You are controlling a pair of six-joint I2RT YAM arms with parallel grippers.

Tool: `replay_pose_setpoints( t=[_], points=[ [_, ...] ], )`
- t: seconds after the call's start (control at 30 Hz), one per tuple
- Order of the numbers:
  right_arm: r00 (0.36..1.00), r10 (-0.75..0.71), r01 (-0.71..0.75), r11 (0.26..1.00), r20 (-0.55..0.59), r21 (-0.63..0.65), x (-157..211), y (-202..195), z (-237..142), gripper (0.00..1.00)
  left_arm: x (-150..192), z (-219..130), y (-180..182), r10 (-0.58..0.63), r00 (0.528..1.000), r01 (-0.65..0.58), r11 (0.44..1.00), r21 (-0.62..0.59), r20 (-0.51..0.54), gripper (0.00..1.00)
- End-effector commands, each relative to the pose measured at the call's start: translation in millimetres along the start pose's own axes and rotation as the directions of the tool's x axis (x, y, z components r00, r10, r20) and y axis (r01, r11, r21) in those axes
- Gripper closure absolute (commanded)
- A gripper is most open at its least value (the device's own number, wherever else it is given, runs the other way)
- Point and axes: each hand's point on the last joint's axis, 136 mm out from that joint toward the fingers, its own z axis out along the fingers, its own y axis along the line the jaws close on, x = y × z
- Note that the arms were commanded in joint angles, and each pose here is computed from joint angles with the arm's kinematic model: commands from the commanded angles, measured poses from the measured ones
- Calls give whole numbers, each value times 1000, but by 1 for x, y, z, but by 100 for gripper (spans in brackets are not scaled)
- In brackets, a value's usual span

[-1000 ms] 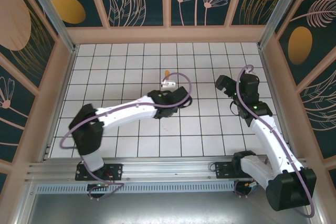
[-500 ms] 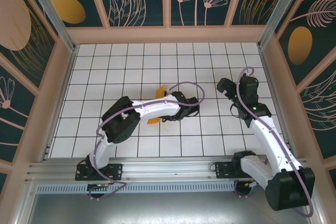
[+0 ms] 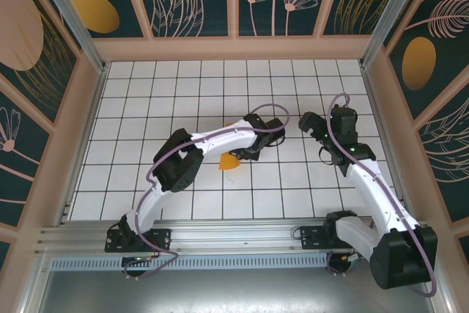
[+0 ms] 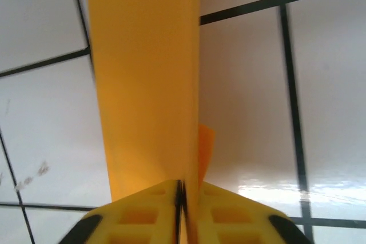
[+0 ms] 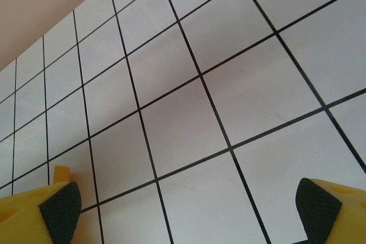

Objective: Fold a paper plane with a square sheet of paper (fold left side to right side)
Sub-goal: Turn over the paper at the center of the table.

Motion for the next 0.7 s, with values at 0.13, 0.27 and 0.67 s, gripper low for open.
replay_pose_setpoints(
  t=[0.13, 0.27, 0.67],
  points=[
    [998, -26, 23, 998, -62, -55, 8, 10, 8, 1, -23, -17, -21, 15, 1000, -14, 983, 181, -5, 55],
    [993, -44, 32, 994, -114, -100, 15, 19, 13, 3, -38, -40, -31, -8, 999, -4, 948, 319, 36, 42],
    [928, -151, 9, 923, -340, -385, 77, 104, 43, 51, -61, -94, 55, -367, 920, 164, 679, 716, 137, 33]
  ],
)
